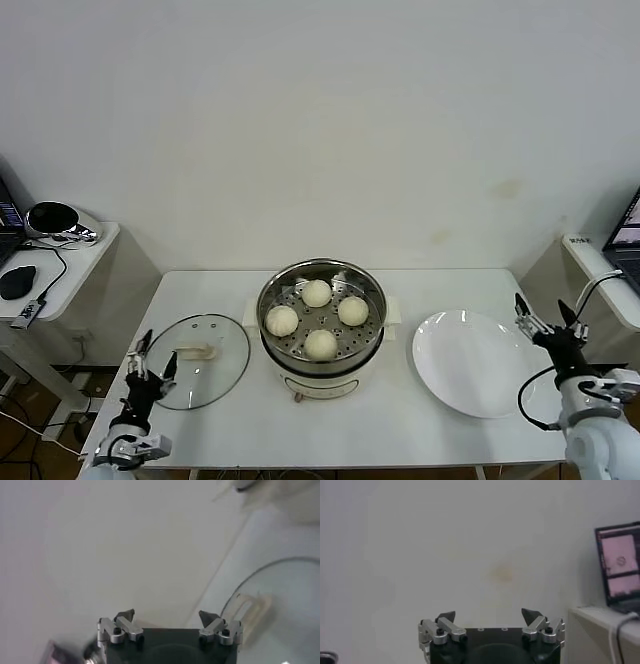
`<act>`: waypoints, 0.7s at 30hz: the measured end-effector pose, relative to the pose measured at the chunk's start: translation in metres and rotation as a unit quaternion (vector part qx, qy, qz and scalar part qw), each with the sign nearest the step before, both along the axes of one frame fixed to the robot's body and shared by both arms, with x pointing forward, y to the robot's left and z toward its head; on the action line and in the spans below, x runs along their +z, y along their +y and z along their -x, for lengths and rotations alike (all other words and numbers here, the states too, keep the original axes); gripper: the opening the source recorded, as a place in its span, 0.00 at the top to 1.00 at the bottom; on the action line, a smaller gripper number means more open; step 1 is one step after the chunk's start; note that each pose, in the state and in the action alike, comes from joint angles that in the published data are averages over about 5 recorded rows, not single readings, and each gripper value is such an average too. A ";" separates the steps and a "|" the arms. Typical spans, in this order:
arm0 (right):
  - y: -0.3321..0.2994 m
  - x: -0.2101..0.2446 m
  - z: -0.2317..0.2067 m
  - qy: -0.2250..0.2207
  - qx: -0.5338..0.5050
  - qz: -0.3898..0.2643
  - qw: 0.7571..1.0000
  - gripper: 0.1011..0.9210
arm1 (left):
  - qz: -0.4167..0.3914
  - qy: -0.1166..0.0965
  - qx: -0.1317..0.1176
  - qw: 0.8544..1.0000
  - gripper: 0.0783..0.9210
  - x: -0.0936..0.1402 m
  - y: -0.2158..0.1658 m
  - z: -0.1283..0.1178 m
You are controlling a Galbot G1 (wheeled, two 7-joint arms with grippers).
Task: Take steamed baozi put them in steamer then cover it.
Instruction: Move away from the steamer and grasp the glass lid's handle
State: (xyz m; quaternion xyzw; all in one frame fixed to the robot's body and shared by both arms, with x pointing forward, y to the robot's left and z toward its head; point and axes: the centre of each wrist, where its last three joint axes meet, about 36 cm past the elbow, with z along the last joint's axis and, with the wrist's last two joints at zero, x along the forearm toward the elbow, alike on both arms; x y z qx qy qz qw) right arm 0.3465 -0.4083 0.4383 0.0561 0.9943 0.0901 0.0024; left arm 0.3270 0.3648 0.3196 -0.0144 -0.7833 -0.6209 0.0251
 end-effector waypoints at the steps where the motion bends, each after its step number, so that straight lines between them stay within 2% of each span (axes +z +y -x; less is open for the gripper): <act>1: -0.001 0.000 0.001 0.000 -0.002 0.000 1.000 0.12 | -0.012 0.005 -0.005 1.000 0.12 -0.002 0.001 -0.001; 6: -0.004 0.001 0.005 0.001 -0.010 -0.002 1.000 0.12 | -0.054 0.022 -0.017 0.998 0.12 -0.013 0.004 -0.007; 12: -0.006 0.000 0.009 0.003 -0.017 -0.007 1.000 0.12 | -0.084 0.035 -0.020 0.996 0.12 -0.021 0.005 -0.014; 21: -0.009 -0.001 0.014 0.003 -0.029 -0.016 0.999 0.12 | -0.103 0.035 -0.010 0.994 0.12 -0.035 0.001 -0.030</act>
